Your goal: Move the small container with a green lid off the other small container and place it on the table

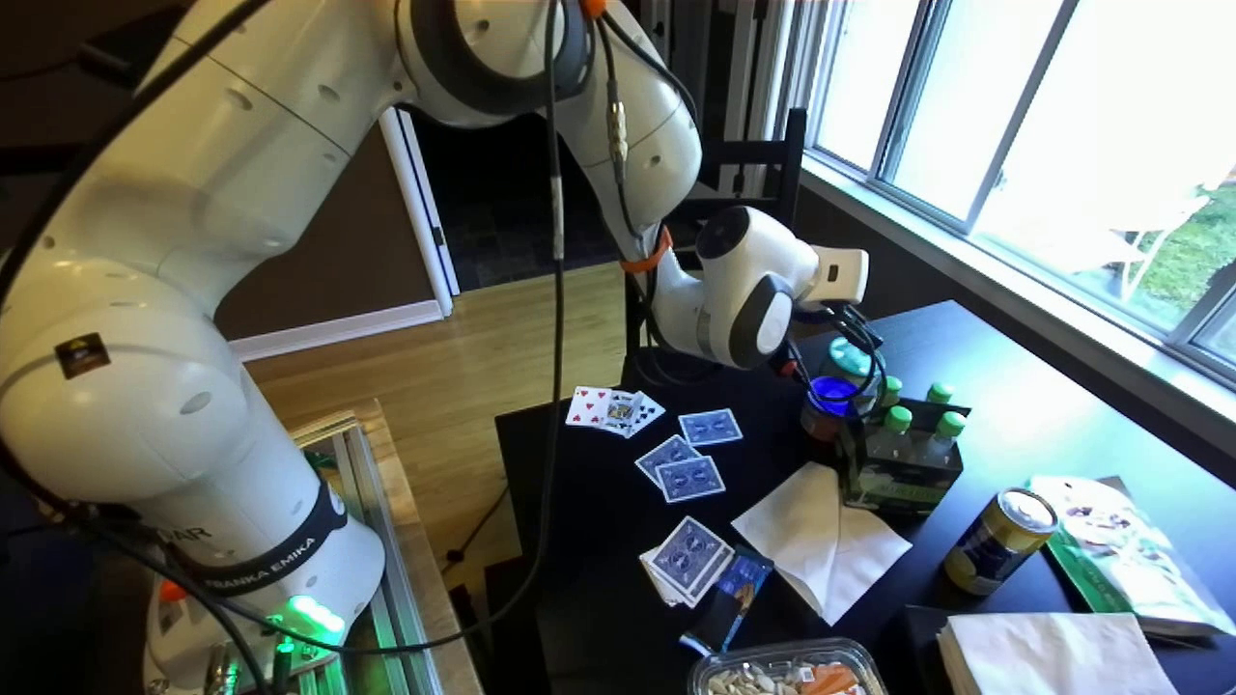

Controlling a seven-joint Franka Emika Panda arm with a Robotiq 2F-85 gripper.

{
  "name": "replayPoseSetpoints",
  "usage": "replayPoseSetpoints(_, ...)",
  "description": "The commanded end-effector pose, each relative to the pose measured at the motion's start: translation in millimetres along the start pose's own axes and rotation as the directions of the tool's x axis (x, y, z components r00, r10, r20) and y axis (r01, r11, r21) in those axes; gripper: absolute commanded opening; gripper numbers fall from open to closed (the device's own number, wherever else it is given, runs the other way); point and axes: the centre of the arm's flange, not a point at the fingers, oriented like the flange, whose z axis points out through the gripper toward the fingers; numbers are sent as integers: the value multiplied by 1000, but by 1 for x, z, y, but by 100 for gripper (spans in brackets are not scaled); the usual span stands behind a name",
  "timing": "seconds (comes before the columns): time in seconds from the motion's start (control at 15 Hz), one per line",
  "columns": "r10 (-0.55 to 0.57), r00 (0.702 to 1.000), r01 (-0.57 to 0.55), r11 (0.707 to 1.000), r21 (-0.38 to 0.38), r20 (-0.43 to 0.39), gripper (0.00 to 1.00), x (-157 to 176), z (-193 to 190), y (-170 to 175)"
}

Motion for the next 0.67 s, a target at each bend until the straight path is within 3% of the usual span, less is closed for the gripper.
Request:
replayPoseSetpoints(0.0, -11, 999, 13, 999, 41, -46, 69, -15, 32, -4)
replayPoseSetpoints(0.27, -24, 999, 26, 998, 58, -39, 69, -26, 43, -6)
replayPoseSetpoints(0.53, -31, 999, 32, 999, 39, -26, 69, -16, 35, -3)
replayPoseSetpoints(0.6, -28, 999, 29, 999, 35, -16, 99, -11, 27, -5)
